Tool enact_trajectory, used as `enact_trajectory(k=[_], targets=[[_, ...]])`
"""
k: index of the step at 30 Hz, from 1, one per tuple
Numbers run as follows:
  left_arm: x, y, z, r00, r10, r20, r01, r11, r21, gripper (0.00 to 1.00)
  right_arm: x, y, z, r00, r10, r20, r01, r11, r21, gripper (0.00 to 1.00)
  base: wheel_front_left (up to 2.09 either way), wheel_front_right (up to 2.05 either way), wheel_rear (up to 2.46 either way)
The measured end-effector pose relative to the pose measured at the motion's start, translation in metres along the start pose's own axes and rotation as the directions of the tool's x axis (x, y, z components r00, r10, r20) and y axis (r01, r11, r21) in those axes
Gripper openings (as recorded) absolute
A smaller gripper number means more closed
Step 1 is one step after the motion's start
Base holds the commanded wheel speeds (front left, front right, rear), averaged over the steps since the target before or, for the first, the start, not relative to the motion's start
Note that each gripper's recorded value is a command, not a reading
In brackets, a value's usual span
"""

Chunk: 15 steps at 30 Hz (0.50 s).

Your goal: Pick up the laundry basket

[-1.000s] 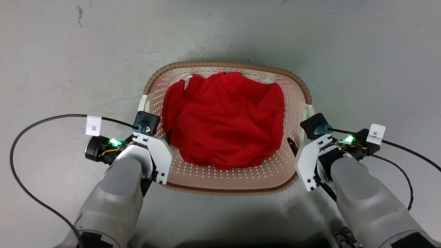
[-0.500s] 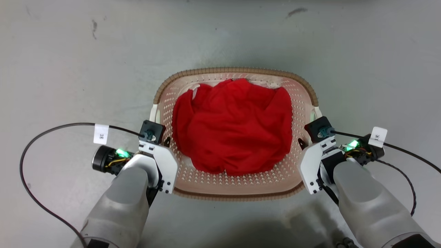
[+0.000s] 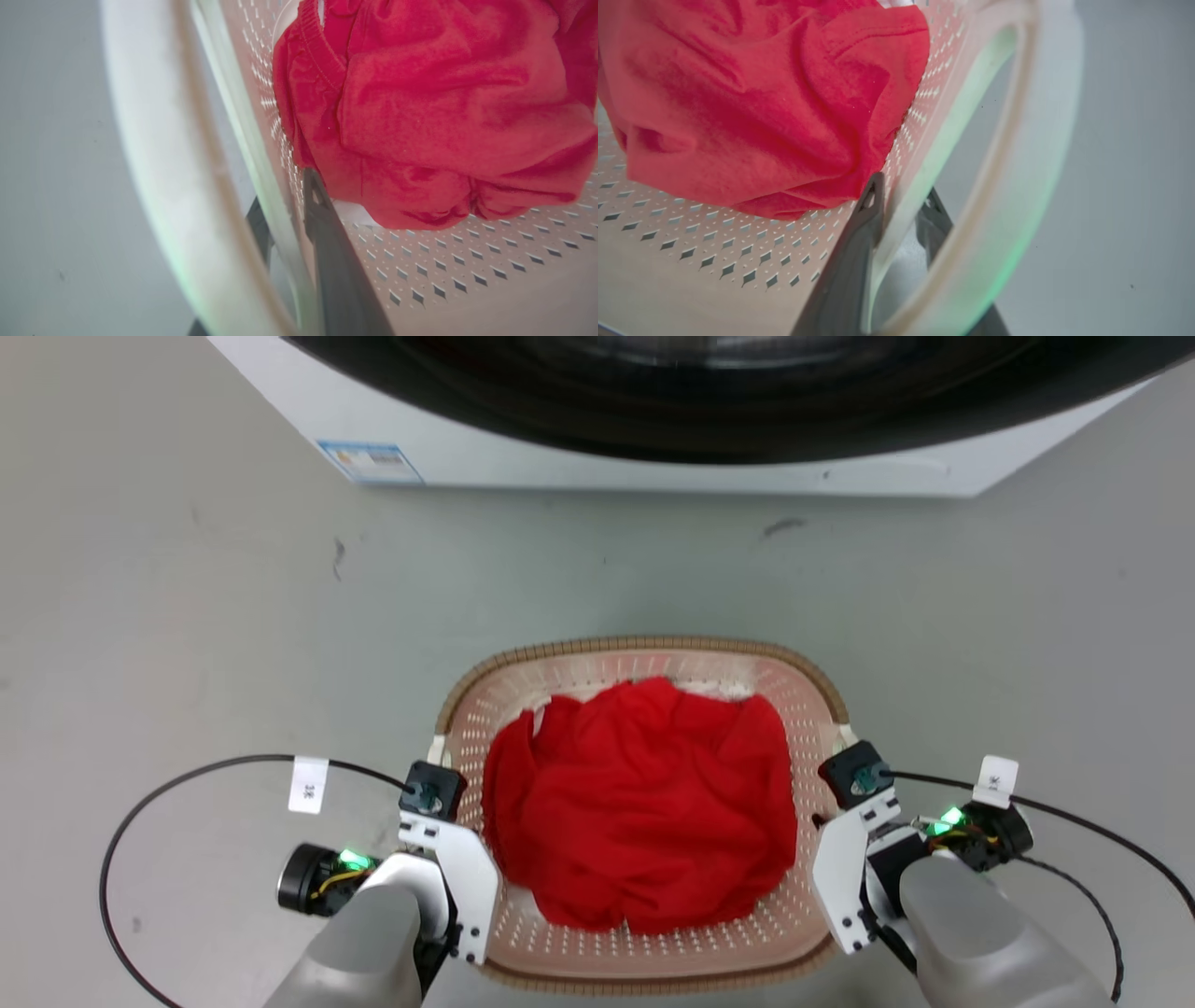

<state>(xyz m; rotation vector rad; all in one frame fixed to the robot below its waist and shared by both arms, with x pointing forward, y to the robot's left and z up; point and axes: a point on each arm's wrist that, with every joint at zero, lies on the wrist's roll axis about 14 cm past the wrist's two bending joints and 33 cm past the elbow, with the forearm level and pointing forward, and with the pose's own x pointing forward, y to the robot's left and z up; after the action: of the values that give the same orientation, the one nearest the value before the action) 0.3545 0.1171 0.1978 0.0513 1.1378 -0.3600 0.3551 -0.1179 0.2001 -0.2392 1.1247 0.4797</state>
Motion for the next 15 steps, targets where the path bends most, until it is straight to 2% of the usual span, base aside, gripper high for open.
enact_trajectory(k=[15], targets=[[-0.057,-0.018,-0.014,1.0,-0.002,0.003,0.002,1.0,-0.014,0.0,-0.052,0.02,0.0,0.999,-0.019,0.032,0.02,0.999,-0.045,0.0,0.0,0.0,0.0]])
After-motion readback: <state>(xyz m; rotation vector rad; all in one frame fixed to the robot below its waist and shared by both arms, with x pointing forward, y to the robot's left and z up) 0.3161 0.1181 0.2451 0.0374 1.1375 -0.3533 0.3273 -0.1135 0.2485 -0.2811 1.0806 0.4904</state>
